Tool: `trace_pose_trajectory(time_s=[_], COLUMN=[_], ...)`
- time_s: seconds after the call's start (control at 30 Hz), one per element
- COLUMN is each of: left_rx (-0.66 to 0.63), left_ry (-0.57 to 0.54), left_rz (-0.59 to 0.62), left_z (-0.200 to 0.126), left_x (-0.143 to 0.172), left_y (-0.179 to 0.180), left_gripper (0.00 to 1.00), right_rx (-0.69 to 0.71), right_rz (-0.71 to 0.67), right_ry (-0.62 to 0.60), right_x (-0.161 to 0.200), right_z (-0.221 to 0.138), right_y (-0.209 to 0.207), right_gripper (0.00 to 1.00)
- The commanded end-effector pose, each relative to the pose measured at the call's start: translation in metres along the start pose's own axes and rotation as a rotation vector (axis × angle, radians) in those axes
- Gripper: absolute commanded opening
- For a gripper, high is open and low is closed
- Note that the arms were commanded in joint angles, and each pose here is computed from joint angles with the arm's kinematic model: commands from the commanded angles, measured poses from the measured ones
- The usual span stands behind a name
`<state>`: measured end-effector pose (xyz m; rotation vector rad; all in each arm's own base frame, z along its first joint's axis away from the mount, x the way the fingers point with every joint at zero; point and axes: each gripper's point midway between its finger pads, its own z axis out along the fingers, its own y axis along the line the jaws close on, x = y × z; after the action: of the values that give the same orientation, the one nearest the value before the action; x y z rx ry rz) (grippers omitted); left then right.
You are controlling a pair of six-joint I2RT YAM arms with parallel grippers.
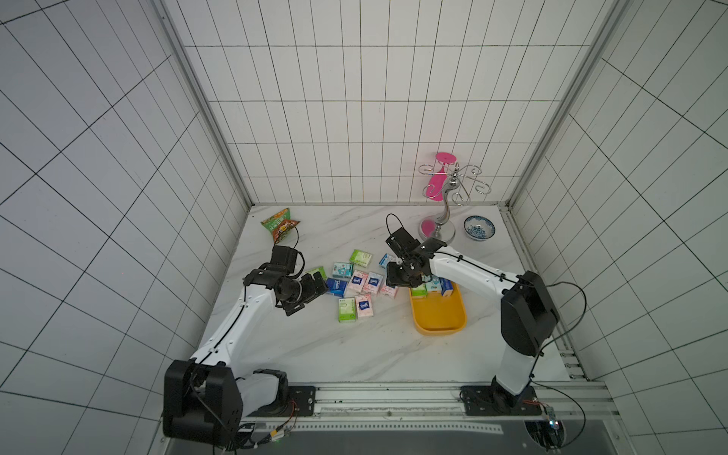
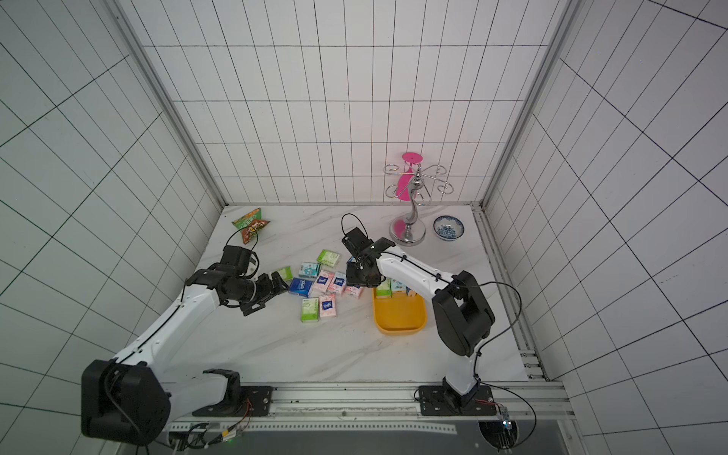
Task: Put the pocket tissues into the storage box
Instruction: Place the pocket tissues in the storage box, then pick up the pocket tissues from the center of the board.
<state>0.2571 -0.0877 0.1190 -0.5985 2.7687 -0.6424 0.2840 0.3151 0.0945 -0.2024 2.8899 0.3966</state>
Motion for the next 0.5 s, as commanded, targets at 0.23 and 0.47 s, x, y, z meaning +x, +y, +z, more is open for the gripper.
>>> trace_pose_trajectory(time_s=[0.23, 0.47], left_rx=[-0.003, -0.003], left_ry=[-0.010, -0.029], left_rz=[0.033, 0.033], left_z=[-0.006, -0.010], left_x=[0.002, 0.004], left_y=[0.002, 0.007], left_gripper=[0.97, 0.98], right_rx=[0.117, 0.171], right_rz=[0.151, 0.230], right_ry=[-0.007, -0.011], right_x=[-0.013, -0.012], right_z=[0.020, 0.031], right_y=[-0.002, -0.011], right_gripper=[0.67, 0.66])
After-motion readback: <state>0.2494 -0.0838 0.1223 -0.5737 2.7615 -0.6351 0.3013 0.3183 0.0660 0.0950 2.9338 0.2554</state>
